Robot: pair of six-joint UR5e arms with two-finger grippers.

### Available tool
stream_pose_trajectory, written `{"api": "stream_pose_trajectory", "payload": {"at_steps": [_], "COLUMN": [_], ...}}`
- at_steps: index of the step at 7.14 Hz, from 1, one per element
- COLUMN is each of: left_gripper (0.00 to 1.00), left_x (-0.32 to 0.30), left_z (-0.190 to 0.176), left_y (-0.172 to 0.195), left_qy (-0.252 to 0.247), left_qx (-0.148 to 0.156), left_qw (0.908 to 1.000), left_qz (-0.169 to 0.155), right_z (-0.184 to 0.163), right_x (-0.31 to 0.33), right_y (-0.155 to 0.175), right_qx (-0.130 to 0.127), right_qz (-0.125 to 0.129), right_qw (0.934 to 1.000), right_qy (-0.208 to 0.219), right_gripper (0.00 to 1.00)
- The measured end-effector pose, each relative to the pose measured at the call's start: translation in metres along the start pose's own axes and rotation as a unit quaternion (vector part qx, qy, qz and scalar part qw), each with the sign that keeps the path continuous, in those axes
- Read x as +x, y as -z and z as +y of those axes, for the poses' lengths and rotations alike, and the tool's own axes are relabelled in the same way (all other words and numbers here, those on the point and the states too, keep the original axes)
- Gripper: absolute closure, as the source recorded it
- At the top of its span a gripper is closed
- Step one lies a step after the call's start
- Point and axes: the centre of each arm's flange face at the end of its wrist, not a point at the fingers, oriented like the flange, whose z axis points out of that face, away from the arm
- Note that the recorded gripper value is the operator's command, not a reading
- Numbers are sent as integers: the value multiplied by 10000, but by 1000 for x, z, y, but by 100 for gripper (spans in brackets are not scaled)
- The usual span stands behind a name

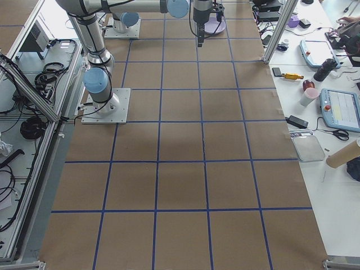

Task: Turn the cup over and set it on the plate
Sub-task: 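Carry the mug over the white plate with the left gripper, rotating it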

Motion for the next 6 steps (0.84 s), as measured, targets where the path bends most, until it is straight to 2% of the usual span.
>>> {"api": "stream_pose_trajectory", "payload": {"at_steps": [1,2,3,4,6], "left_gripper": [100,100,100,100,100], "left_x": [33,65,92,112,139], "left_z": [-29,-55,-77,-94,-122], "left_y": [-10,-26,-44,-61,-93], "left_qy": [-132,-357,-628,-896,-1329], "left_qx": [12,-59,-142,-200,-272], "left_qw": [9988,9932,9830,9716,9510], "left_qz": [-473,-1108,-1719,-2179,-2778], "right_z": [0,0,0,0,0], "right_x": [0,0,0,0,0], "right_y": [0,0,0,0,0], "right_qx": [0,0,0,0,0], "right_qz": [0,0,0,0,0], "right_qw": [10000,10000,10000,10000,10000], "right_qy": [0,0,0,0,0], "right_gripper": [0,0,0,0,0]}}
